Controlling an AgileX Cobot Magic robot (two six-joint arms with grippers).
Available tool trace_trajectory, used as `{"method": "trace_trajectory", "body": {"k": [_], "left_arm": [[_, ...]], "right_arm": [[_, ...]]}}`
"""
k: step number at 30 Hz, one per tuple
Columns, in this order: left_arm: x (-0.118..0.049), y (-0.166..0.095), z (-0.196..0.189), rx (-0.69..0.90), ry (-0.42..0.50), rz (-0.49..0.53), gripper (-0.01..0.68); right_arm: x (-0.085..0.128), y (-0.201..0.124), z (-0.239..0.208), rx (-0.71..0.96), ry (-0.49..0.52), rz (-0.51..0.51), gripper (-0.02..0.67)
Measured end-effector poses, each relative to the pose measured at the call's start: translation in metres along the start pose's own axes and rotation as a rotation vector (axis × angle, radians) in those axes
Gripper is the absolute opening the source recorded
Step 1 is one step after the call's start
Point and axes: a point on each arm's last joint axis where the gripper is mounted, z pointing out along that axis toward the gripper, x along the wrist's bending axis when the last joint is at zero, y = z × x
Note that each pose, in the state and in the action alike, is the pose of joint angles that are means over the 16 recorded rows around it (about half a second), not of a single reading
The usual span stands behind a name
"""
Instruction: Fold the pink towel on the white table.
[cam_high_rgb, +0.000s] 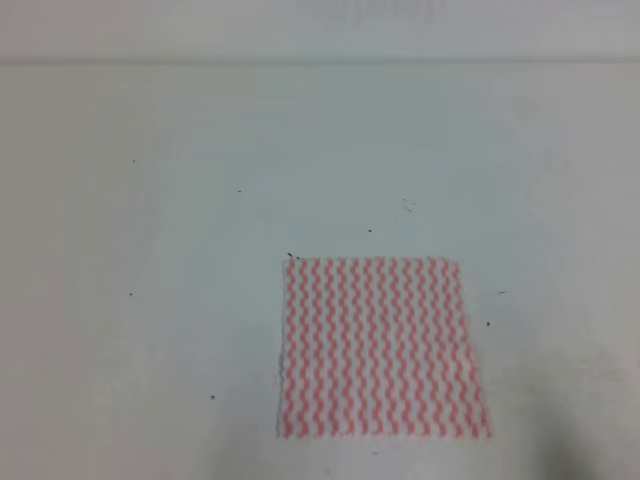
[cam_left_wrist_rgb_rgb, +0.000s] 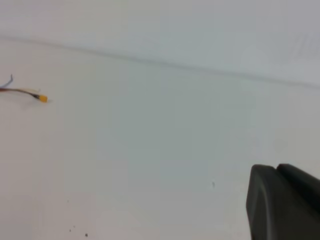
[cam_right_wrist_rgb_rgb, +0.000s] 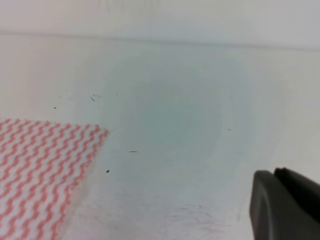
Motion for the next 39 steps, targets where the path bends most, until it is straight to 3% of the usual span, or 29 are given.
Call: {"method": "trace_trajectory", "body": {"k": [29,33,39], "left_arm": [[0.0,0.01,0.0,-0.104,-0.001,-0.013,-0.006],[0.0,0.011,-0.001,-0.128,-0.008,-0.083,-0.005],[0.0,0.014,-0.001,-0.159,-0.026,-0.259,-0.005]], "right_arm": [[0.0,0.002,0.0,-0.011,0.001,0.013,-0.018],[0.001,0.006,0.0,-0.049,0.009,0.083,-0.018],[0.001,0.014,-0.001,-0.134,0.033,0.309,-0.018]]}}
